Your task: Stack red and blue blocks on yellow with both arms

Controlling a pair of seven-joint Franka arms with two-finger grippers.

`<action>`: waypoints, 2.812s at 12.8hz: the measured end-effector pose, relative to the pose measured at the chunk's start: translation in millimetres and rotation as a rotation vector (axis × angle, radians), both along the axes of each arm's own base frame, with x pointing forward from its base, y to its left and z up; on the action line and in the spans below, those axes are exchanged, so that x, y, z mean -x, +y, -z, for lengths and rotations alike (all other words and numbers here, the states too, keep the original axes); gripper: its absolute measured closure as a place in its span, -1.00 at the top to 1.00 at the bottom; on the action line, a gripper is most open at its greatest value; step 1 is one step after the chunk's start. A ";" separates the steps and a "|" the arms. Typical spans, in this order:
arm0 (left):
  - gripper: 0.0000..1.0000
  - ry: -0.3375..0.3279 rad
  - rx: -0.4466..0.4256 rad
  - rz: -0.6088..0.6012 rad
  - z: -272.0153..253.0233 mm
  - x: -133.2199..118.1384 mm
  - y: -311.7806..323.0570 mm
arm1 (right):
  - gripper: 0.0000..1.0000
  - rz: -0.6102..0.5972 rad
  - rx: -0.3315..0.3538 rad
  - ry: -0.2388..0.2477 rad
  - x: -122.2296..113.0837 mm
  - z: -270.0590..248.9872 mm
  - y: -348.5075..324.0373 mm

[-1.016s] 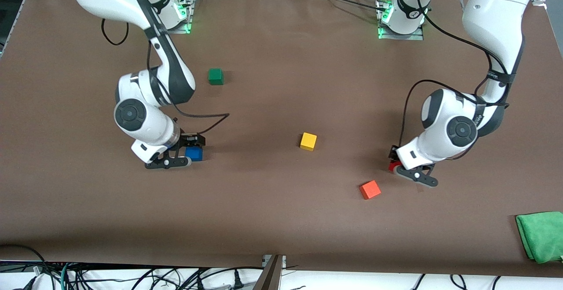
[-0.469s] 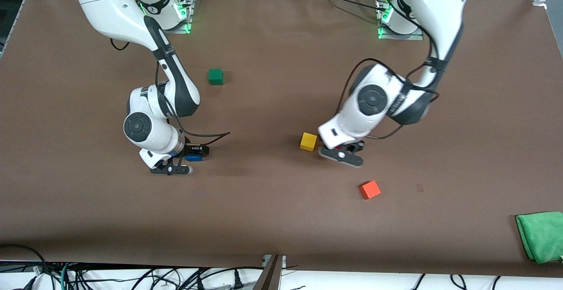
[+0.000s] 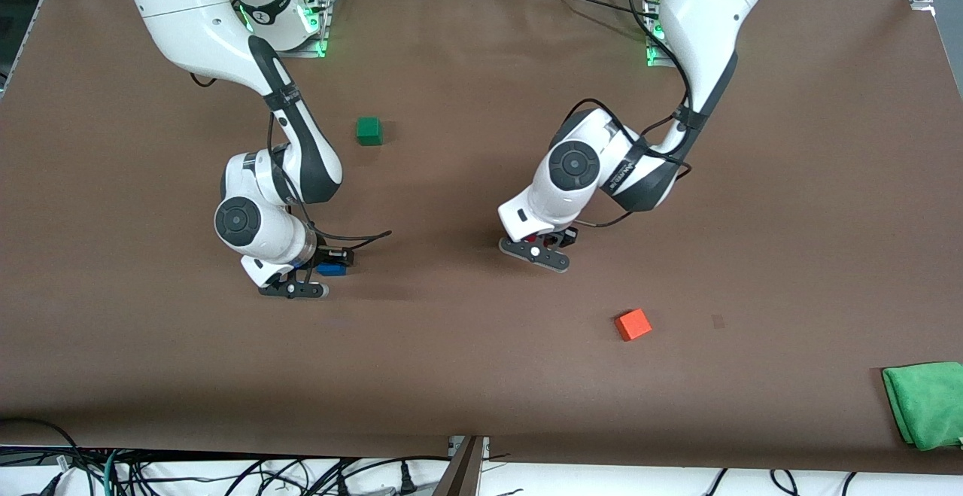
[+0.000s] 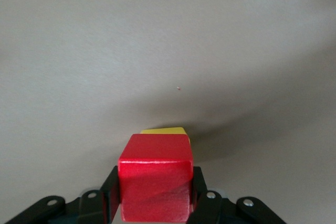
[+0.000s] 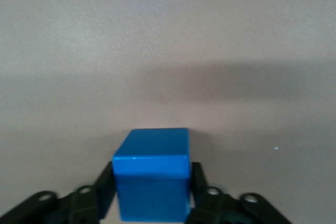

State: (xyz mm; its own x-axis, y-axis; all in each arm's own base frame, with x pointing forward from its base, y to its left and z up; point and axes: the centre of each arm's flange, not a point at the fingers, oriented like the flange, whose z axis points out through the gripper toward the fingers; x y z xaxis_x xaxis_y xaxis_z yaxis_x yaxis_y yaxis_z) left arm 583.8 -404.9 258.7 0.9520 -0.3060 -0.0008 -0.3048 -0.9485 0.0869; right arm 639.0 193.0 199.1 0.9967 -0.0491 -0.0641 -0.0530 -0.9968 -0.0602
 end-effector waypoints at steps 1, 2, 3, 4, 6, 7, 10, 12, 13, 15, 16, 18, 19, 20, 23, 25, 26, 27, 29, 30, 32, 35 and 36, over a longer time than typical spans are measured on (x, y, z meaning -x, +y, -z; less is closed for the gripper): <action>0.12 0.002 -0.002 0.001 1.1 0.8 -0.9 | 0.10 0.000 -0.001 -0.003 -0.4 -1.3 0.1; 0.12 0.009 -0.008 0.002 2.1 1.7 -0.6 | 0.10 -0.001 -0.002 -0.007 -1.2 -2.7 0.4; 0.12 0.020 -0.016 0.006 3.3 3.8 -1.2 | 0.10 -0.003 -0.003 -0.010 -2.9 -5.6 1.1; 0.12 0.030 -0.025 0.009 4.4 6.0 -2.0 | 0.10 -0.006 -0.005 -0.007 -6.1 -12.1 2.9; 0.12 0.043 -0.035 0.013 6.0 8.5 -2.5 | 0.10 -0.018 -0.010 0.032 -16.9 -41.7 12.1; 0.12 0.044 -0.036 0.013 6.1 8.5 -2.4 | 0.10 -0.014 -0.015 0.045 -24.3 -66.3 19.1; 0.12 0.045 -0.037 0.004 6.0 8.4 -2.9 | 0.10 0.022 -0.039 0.051 -33.1 -136.8 48.7; 0.12 0.044 -0.037 0.002 5.8 8.2 -3.8 | 0.10 0.039 -0.065 0.041 -29.2 -165.7 77.1; 0.12 0.043 -0.036 0.001 5.9 6.9 -4.2 | 0.10 0.044 -0.074 0.035 -26.7 -177.0 89.8; 0.12 0.040 -0.032 -0.005 6.0 2.4 -4.4 | 0.10 0.047 -0.081 0.025 -21.7 -195.5 110.4; 0.12 0.040 -0.032 -0.008 5.8 0.8 -4.5 | 0.10 0.047 -0.083 0.023 -19.0 -200.9 118.4; 0.49 0.037 -0.034 -0.023 4.3 -5.3 -2.0 | 0.10 0.057 -0.083 0.023 -14.4 -203.8 129.7; 0.66 0.045 -0.047 -0.031 -2.9 -10.4 1.4 | 0.10 0.059 -0.082 0.024 -12.7 -203.8 133.0; 0.87 0.061 -0.066 -0.037 -16.6 -16.5 4.5 | 0.10 0.068 -0.081 0.026 -11.4 -203.8 135.8; 1.00 0.085 -0.099 -0.093 -83.3 -46.2 30.6 | 0.10 0.093 -0.077 0.031 -3.9 -203.9 150.3; 1.00 0.038 -0.074 -0.175 -133.0 -76.7 79.6 | 0.10 0.111 -0.074 0.036 3.0 -203.9 163.2; 1.00 0.002 -0.060 -0.235 -168.2 -92.0 121.1 | 0.10 0.132 -0.071 0.040 7.9 -203.6 171.9; 1.00 -0.015 -0.059 -0.273 -191.3 -97.5 148.3 | 0.10 0.151 -0.069 0.042 11.4 -203.5 178.4; 1.00 -0.047 -0.062 -0.363 -243.6 -102.1 212.0 | 0.10 0.210 -0.066 0.045 23.6 -203.5 200.8; 1.00 -0.065 -0.060 -0.415 -272.0 -100.5 248.1 | 0.10 0.245 -0.068 0.041 33.2 -202.7 219.0; 1.00 -0.097 -0.048 -0.510 -322.2 -89.7 308.2 | 0.10 0.316 -0.078 0.026 55.3 -197.4 261.0; 1.00 -0.067 -0.089 -0.555 -360.4 -60.8 351.8 | 0.10 0.425 -0.113 -0.020 85.7 -187.8 328.5; 1.00 -0.052 -0.104 -0.538 -364.8 -53.0 360.7 | 0.10 0.455 -0.131 -0.045 94.3 -183.9 349.3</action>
